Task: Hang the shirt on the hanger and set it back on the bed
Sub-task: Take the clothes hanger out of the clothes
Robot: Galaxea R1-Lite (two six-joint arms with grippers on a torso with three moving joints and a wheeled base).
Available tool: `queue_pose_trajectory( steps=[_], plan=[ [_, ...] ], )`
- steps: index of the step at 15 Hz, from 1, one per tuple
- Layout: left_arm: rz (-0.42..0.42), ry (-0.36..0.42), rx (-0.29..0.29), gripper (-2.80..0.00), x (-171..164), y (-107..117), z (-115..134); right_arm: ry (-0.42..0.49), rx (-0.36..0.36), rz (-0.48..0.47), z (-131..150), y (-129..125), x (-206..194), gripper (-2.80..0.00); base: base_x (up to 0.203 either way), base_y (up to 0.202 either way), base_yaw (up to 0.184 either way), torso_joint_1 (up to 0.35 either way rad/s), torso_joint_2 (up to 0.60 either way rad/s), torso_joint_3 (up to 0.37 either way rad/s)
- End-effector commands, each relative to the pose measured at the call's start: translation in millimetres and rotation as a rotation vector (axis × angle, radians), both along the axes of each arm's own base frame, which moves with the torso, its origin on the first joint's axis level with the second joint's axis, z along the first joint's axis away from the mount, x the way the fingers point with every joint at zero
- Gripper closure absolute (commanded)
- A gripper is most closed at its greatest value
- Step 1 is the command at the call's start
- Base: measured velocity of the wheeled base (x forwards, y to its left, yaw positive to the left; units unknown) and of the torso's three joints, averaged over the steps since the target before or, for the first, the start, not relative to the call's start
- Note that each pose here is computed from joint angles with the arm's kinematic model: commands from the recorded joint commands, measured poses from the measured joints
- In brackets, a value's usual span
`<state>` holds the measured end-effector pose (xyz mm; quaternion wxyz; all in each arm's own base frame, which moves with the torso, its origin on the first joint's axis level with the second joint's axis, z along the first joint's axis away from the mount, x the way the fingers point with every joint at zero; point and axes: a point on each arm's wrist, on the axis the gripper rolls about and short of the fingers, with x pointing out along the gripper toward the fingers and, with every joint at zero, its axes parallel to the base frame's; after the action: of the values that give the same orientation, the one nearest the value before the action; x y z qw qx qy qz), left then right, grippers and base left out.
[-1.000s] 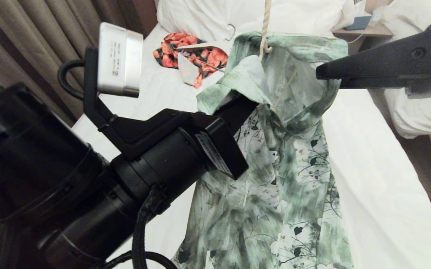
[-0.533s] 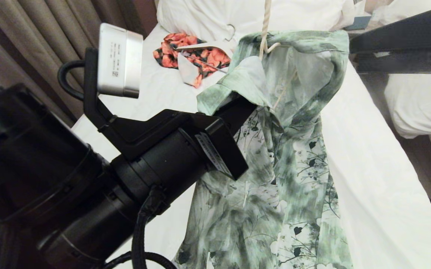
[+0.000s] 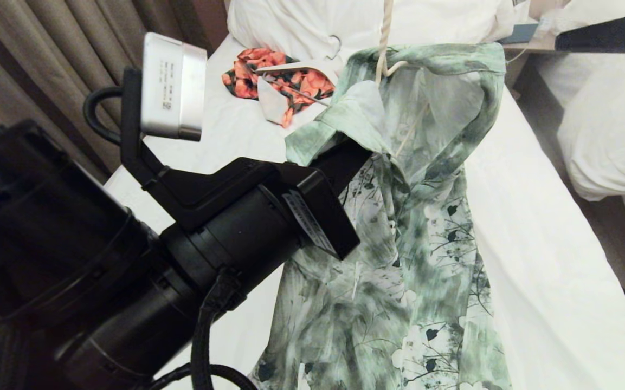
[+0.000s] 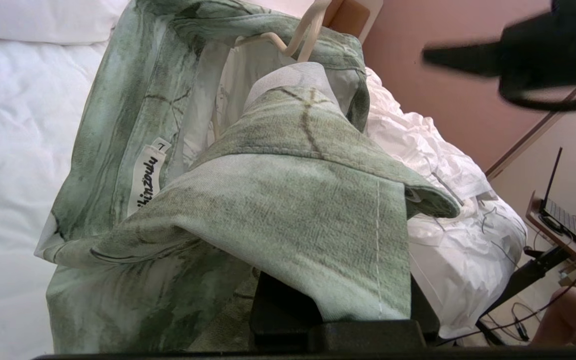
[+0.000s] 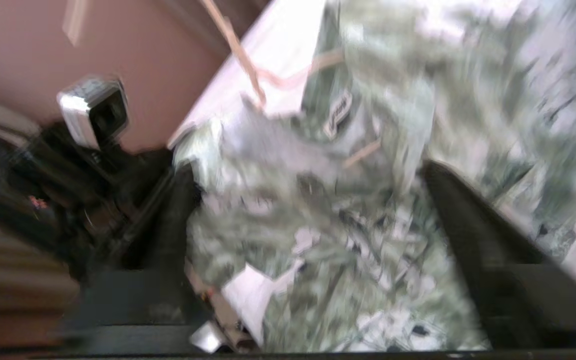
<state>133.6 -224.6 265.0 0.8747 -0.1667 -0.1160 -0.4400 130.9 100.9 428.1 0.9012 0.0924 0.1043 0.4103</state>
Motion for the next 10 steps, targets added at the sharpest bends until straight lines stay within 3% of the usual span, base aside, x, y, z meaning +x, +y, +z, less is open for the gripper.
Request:
queue_pose_trajectory(
  steps=[1,6,9,10],
  plan=[
    [-0.001,0.000,-0.002,0.00,0.2,-1.0,-0.7,-0.011,0.009,-0.001,7.9,3.3,3.8,0.00,0.000,0.000,0.000,0.000,0.00,0.000],
    [0.001,-0.003,-0.008,0.00,0.5,-2.4,3.0,0.043,-0.038,0.023,0.4,27.7,25.9,0.00,0.000,0.000,0.000,0.000,0.00,0.000],
    [0.001,-0.002,-0.006,0.00,0.8,-2.8,2.4,0.005,-0.055,0.032,0.1,43.8,21.6,0.00,0.000,0.000,0.000,0.000,0.00,0.000],
    [0.000,-0.001,-0.004,0.00,0.6,-3.3,2.0,-0.024,-0.074,0.016,0.0,48.3,21.1,-2.80,0.000,0.000,0.000,0.000,0.00,0.000]
  ],
)
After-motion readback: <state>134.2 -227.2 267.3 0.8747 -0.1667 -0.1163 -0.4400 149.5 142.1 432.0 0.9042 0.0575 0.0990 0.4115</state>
